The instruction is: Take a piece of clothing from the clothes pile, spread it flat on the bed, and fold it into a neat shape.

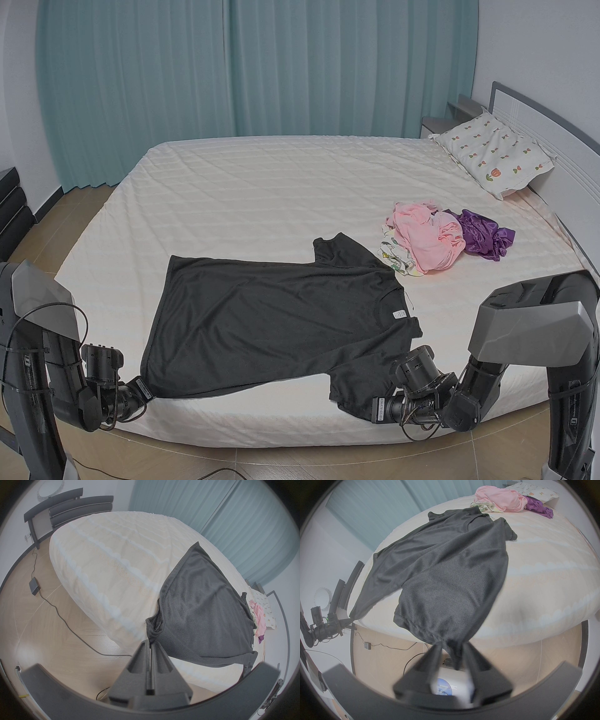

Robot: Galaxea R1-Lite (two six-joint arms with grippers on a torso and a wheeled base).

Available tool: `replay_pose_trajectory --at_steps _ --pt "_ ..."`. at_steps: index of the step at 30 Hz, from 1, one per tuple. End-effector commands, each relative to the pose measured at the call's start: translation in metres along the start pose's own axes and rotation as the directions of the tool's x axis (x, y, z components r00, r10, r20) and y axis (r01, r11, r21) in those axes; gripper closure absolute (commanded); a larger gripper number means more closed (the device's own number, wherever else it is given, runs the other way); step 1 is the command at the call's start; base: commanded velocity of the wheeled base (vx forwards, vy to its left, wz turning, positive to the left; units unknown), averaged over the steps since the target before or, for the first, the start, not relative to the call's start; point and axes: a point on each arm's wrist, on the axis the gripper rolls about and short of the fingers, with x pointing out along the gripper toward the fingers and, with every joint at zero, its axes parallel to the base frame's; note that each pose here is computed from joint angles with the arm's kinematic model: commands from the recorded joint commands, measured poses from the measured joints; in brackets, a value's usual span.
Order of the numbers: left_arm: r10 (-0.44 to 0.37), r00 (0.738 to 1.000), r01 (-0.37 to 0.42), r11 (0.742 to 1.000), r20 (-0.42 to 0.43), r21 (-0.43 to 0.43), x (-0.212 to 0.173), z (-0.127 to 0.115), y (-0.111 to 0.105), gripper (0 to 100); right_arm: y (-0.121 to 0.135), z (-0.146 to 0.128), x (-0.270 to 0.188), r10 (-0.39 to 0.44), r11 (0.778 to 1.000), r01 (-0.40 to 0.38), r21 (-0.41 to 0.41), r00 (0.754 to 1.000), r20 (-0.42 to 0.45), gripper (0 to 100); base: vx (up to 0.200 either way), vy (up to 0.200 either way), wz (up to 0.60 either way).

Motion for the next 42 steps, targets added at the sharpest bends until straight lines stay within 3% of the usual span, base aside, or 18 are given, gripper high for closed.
replay_pose_trajectory --at_steps 1,9,18,27,42 --pt "0.0 1.0 0.0 1.0 0.0 -0.001 0.0 0.0 0.0 100 -0.001 0.001 0.0 -0.002 1.0 0.002 0.003 1.0 0.002 100 0.0 0.0 0.0" --pt "-0.001 1.0 0.001 1.0 0.002 -0.016 0.0 0.0 0.0 100 -0.023 0.01 -0.046 -0.042 0.997 0.041 0.066 0.999 0.012 100 0.0 0.0 0.0" --pt "-0.008 1.0 0.008 1.0 0.011 0.005 -0.016 0.0 0.0 100 -0.036 -0.011 -0.08 -0.053 0.996 0.054 0.066 0.998 -0.025 100 0.0 0.0 0.0" --pt "0.022 1.0 -0.02 0.992 -0.021 0.125 -0.023 -0.009 0.004 100 -0.05 -0.039 -0.092 -0.104 0.992 0.112 0.059 0.988 -0.116 100 0.0 0.0 0.0" --pt "0.11 0.984 -0.068 0.958 -0.139 0.279 -0.038 -0.035 0.018 100 -0.06 -0.053 -0.106 -0.107 0.992 0.113 0.061 0.99 -0.092 100 0.0 0.0 0.0"
